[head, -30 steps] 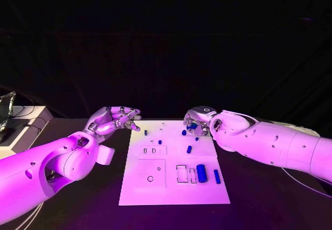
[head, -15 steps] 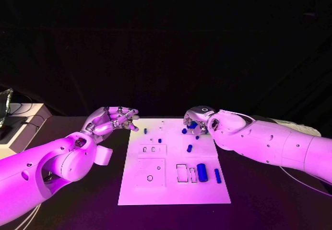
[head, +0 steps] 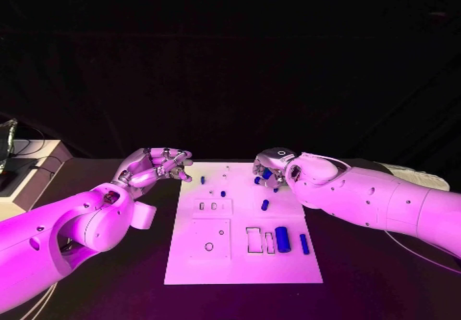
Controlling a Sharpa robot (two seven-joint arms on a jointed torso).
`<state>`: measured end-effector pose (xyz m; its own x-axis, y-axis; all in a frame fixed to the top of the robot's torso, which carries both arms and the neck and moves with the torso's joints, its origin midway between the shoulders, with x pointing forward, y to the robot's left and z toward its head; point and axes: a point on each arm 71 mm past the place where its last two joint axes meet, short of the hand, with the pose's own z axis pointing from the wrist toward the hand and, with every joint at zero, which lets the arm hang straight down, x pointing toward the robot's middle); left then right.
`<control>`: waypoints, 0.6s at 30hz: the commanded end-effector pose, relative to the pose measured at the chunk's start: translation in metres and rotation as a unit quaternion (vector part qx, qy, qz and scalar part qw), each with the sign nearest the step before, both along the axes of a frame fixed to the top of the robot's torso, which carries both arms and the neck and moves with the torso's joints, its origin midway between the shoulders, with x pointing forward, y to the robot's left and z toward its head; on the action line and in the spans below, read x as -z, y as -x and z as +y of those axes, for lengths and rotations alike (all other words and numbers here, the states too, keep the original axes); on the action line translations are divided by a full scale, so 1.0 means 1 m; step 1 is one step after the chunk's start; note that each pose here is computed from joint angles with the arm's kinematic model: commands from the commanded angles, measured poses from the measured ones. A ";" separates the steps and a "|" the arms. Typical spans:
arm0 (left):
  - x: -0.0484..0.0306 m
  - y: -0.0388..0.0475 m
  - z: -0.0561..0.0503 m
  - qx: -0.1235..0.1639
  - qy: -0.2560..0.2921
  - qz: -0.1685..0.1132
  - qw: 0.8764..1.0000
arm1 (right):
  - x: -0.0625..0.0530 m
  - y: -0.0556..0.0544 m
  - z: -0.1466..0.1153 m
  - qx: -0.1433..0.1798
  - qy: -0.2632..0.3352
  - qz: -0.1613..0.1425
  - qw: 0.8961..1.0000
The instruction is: Assemble the parts on the task board
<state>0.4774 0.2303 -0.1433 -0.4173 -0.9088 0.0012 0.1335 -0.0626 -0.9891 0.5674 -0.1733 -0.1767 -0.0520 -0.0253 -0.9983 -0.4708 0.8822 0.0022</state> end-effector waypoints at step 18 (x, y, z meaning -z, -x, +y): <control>-0.0016 -0.0007 -0.003 0.009 0.002 -0.005 1.000 | 0.001 0.000 0.000 0.001 0.009 0.005 1.000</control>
<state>0.4784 0.2286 -0.1426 -0.4189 -0.9081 0.0010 0.1362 -0.0638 -0.9886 0.5684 -0.1741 -0.1748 -0.0491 -0.0246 -0.9985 -0.4672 0.8842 0.0012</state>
